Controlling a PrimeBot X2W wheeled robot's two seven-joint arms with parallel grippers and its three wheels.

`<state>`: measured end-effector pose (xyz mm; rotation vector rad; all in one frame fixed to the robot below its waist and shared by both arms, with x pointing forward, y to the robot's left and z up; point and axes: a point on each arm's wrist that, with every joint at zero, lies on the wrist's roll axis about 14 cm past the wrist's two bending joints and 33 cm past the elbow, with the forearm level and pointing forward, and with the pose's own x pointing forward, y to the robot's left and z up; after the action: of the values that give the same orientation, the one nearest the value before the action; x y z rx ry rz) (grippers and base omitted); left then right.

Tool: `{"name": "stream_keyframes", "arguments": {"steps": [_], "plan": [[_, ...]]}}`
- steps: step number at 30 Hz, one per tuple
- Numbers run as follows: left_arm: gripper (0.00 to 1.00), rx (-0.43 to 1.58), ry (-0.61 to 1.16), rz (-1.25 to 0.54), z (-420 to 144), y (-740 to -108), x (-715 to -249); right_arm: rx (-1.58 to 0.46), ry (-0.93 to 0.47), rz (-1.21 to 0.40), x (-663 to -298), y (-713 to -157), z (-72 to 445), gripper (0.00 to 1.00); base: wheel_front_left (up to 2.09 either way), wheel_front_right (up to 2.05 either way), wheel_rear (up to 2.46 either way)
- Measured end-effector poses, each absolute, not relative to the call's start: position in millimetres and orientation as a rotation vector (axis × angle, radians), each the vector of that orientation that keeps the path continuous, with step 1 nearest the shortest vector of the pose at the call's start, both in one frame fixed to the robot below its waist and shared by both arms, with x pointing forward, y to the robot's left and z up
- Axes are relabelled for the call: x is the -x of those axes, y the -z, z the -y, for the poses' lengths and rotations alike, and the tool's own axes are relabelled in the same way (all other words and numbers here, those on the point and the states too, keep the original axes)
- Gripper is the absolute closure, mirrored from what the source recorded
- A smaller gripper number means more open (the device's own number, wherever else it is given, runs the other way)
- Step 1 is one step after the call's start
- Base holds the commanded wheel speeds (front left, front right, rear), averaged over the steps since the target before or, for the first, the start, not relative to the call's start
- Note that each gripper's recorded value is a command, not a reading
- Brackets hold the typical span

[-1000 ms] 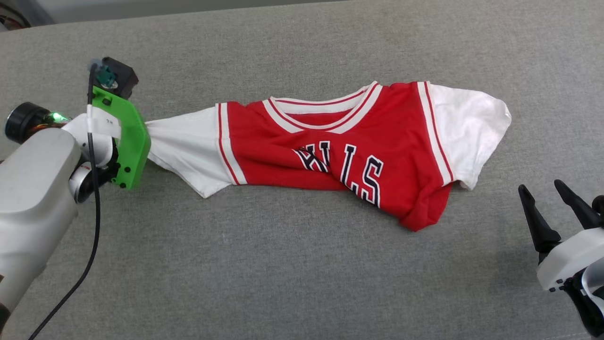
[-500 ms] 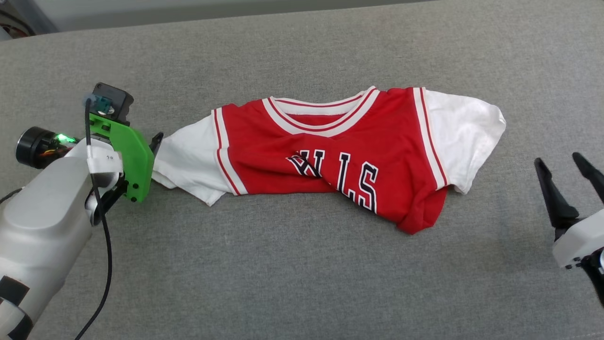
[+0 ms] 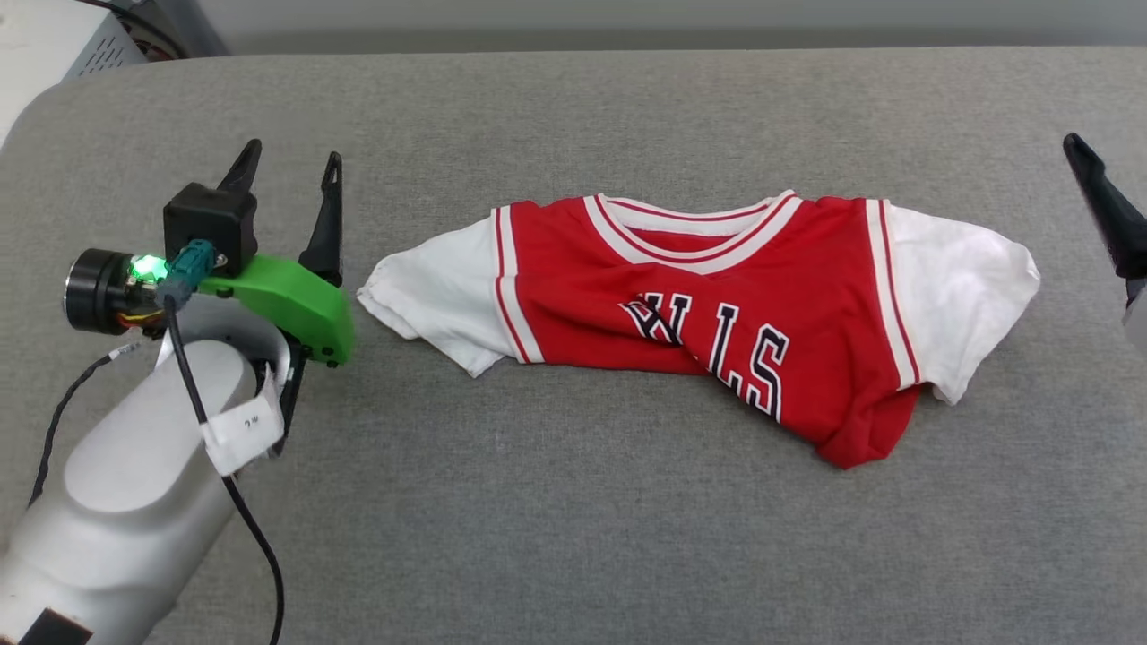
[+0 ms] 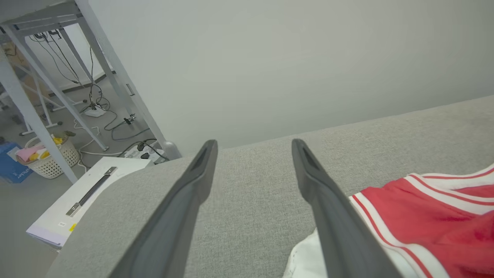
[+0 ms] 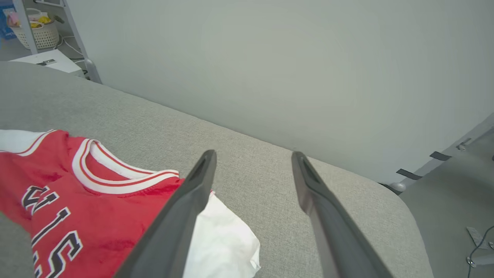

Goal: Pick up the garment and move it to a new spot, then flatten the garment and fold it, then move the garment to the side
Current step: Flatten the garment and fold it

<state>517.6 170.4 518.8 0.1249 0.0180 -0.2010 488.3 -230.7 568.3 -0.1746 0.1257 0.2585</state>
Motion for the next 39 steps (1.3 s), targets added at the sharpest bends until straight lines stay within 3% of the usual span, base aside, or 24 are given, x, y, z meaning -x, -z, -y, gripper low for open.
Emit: {"name": "stream_keyframes", "arguments": {"steps": [6, 10, 14, 20, 25, 29, 30, 31, 39], "plan": [[0.0, -0.117, 0.088, 0.081, -182.9, -534.8, -491.2, 0.227, -0.394, -0.446, -506.9, -530.2, 202.8, 0.0, 0.0, 0.0, 0.0], [0.0, -0.091, 0.039, 0.057, -190.3, -517.4, -476.5, 0.236, -0.424, -0.706, -513.3, -494.2, 199.8, 0.0, 0.0, 0.0, 0.0], [0.0, -0.073, 0.012, 0.041, -191.2, -503.8, -469.7, 0.27, -0.432, -0.862, -527.1, -468.5, 195.8, 0.0, 0.0, 0.0, 0.0], [0.0, -0.059, -0.021, 0.022, -198.7, -487.4, -472.6, 0.285, -0.441, -0.98, -551.3, -426.9, 183.9, 0.0, 0.0, 0.0, 0.0], [0.0, -0.067, -0.053, 0.005, -208.7, -474.7, -474.6, 0.334, -0.471, -1.121, -544.7, -369.7, 176.0, 0.0, 0.0, 0.0, 0.0], [0.0, -0.085, -0.079, -0.018, -218.6, -464.7, -470.6, 0.331, -0.495, -1.14, -546.0, -353.5, 171.8, 0.0, 0.0, 0.0, 0.0], [0.0, -0.089, -0.087, -0.025, -222.2, -462.2, -469.5, 0.314, -0.503, -1.128, -547.6, -352.9, 169.4, 0.6, 0.0, 0.0, 0.0], [0.0, -0.093, -0.093, -0.03, -225.0, -460.8, -468.1, 0.295, -0.511, -1.108, -549.2, -354.6, 166.6, 1.0, 0.0, 0.0, 0.0], [0.0, -0.098, -0.09, -0.02, -225.8, -465.8, -458.4, 0.269, -0.591, -0.821, -555.5, -399.9, 145.7, 1.0, 0.0, 0.0, 0.0]]}}
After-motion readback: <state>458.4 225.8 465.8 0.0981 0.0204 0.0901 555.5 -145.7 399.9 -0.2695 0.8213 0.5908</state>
